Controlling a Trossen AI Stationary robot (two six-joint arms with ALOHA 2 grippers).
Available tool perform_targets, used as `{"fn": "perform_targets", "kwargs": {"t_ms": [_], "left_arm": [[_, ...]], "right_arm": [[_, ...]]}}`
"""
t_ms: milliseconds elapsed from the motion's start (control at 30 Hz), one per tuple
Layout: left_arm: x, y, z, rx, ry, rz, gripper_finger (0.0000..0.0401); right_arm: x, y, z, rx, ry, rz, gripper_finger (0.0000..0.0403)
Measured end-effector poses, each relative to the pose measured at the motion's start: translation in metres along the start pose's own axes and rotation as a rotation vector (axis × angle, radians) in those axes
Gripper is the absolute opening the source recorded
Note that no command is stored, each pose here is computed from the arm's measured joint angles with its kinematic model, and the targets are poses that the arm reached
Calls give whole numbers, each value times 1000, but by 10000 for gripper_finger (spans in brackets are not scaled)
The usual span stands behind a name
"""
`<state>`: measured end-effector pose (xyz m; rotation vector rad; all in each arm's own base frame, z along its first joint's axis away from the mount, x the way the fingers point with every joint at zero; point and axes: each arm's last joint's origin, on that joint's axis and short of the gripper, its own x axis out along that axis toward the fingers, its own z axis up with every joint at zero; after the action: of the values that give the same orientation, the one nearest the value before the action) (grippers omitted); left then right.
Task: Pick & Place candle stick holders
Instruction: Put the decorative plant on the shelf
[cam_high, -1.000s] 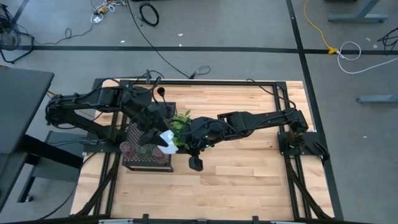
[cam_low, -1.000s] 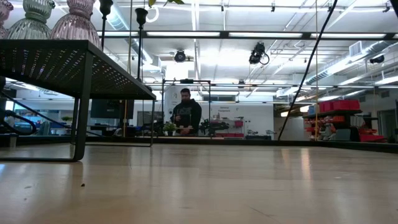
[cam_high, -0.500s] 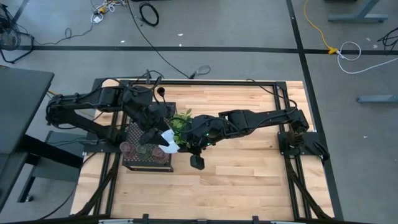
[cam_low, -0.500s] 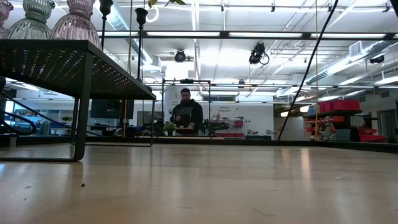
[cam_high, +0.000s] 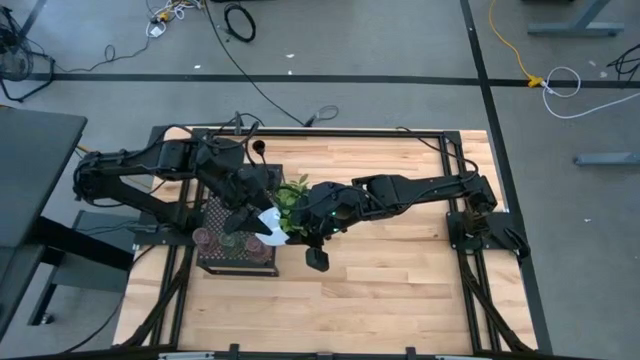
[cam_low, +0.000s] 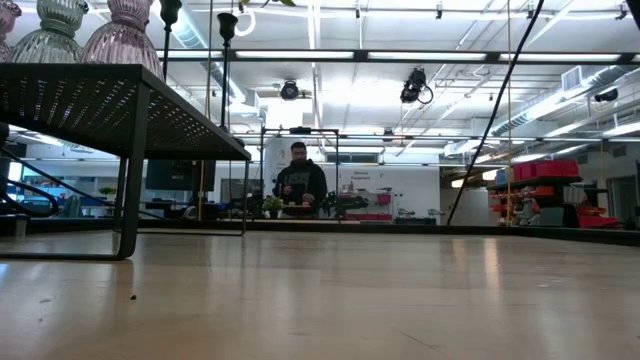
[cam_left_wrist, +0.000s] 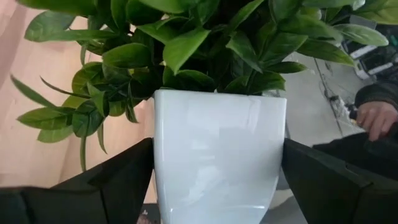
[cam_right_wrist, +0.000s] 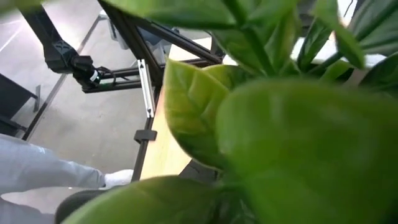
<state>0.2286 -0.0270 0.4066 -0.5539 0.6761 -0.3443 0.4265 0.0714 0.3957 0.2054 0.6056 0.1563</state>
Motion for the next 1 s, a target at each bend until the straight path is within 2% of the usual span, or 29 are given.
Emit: {"fn": "perform_targets", "kwargs": {"t_ms": [467, 700, 1000], "left_arm": [[-1, 1, -1, 29, -2, 30, 338], [-1, 2, -1, 27, -2, 46, 295], [-1, 2, -2, 22, 7, 51, 293]], "right_arm": [[2, -2, 4, 11, -44, 15, 0], [2, -3, 4, 12, -38, 13, 0], [3, -3, 3, 11, -36, 12, 0]]}}
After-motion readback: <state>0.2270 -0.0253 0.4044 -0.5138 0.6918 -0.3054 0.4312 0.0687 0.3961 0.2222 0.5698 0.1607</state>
